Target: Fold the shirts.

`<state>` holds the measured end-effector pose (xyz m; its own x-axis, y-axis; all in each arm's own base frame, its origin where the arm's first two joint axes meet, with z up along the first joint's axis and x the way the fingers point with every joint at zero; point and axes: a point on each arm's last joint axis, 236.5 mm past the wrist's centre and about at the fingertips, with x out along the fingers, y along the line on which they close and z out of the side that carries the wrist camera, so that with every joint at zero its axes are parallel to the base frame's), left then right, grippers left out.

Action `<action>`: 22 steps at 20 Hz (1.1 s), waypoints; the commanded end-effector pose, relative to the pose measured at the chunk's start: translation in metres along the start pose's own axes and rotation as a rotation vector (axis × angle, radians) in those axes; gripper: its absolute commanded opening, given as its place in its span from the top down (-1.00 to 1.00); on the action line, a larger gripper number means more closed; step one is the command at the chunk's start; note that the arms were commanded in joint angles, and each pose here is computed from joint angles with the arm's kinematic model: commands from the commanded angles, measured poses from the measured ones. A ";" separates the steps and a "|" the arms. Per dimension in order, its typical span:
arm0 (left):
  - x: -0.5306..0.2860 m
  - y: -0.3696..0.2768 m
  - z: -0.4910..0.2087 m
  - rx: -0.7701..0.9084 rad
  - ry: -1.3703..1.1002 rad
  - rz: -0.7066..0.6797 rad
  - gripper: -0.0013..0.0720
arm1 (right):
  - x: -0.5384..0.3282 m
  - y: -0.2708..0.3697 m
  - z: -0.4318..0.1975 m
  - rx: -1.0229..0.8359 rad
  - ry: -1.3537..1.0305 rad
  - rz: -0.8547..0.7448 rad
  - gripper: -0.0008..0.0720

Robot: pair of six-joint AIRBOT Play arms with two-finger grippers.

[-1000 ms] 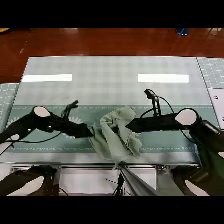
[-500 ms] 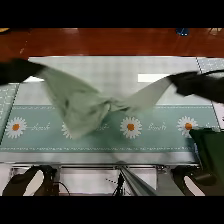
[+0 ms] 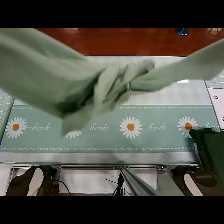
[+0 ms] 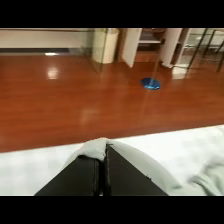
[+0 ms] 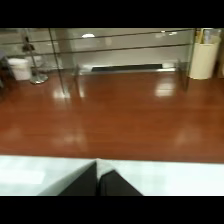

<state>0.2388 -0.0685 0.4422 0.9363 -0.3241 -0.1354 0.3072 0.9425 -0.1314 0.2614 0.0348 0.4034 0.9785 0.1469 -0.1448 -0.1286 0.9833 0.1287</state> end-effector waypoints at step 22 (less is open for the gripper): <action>0.153 0.110 -0.400 -0.421 1.018 -0.011 0.89 | 0.184 -0.068 -0.258 -0.125 0.958 -0.019 0.90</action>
<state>0.3249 -0.0437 0.0323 0.2654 -0.4051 -0.8749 0.0856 0.9138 -0.3971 0.3704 0.0215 0.1442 0.4310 0.0958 -0.8972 -0.1845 0.9827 0.0163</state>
